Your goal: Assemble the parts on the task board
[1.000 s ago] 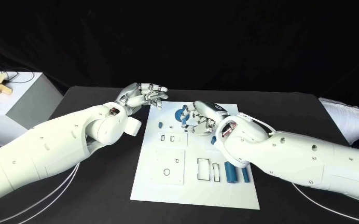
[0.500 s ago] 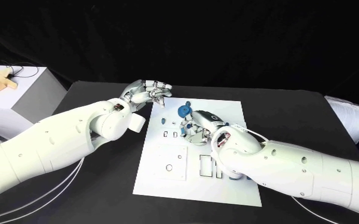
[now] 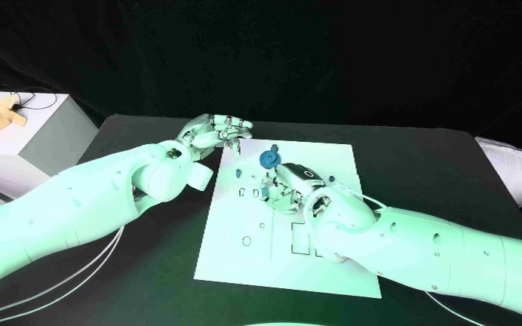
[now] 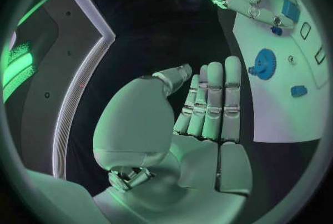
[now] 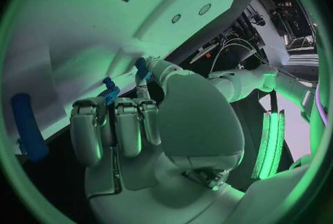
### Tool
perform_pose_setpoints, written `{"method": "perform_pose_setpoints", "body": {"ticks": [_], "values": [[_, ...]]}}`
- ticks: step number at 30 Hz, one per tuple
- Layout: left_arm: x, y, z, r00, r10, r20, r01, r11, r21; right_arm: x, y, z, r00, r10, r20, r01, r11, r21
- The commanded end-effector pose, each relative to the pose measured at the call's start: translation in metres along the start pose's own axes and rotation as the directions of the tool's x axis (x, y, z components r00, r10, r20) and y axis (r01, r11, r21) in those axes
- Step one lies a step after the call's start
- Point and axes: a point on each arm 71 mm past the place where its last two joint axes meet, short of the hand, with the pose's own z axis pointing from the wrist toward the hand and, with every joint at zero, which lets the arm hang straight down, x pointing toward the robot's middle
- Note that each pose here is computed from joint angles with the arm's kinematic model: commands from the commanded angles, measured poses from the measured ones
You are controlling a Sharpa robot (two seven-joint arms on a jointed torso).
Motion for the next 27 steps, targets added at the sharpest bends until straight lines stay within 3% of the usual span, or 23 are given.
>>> {"method": "perform_pose_setpoints", "body": {"ticks": [1,16,27], "values": [[0.0036,0.0,0.0001,0.999,-0.012,-0.031,0.012,1.0,-0.001,0.0004,0.001,0.0001,1.0,-0.013,0.02,0.013,1.0,0.002],[0.0037,0.0003,0.0001,0.999,-0.006,-0.034,0.006,1.0,-0.003,0.0022,0.0017,-0.0004,0.997,0.0,0.074,-0.001,1.0,0.008],[0.0036,0.0001,-0.0003,0.999,0.0,-0.032,0.0,1.0,-0.003,0.0048,-0.0002,0.0029,0.997,-0.011,0.082,0.01,1.0,0.012]]}}
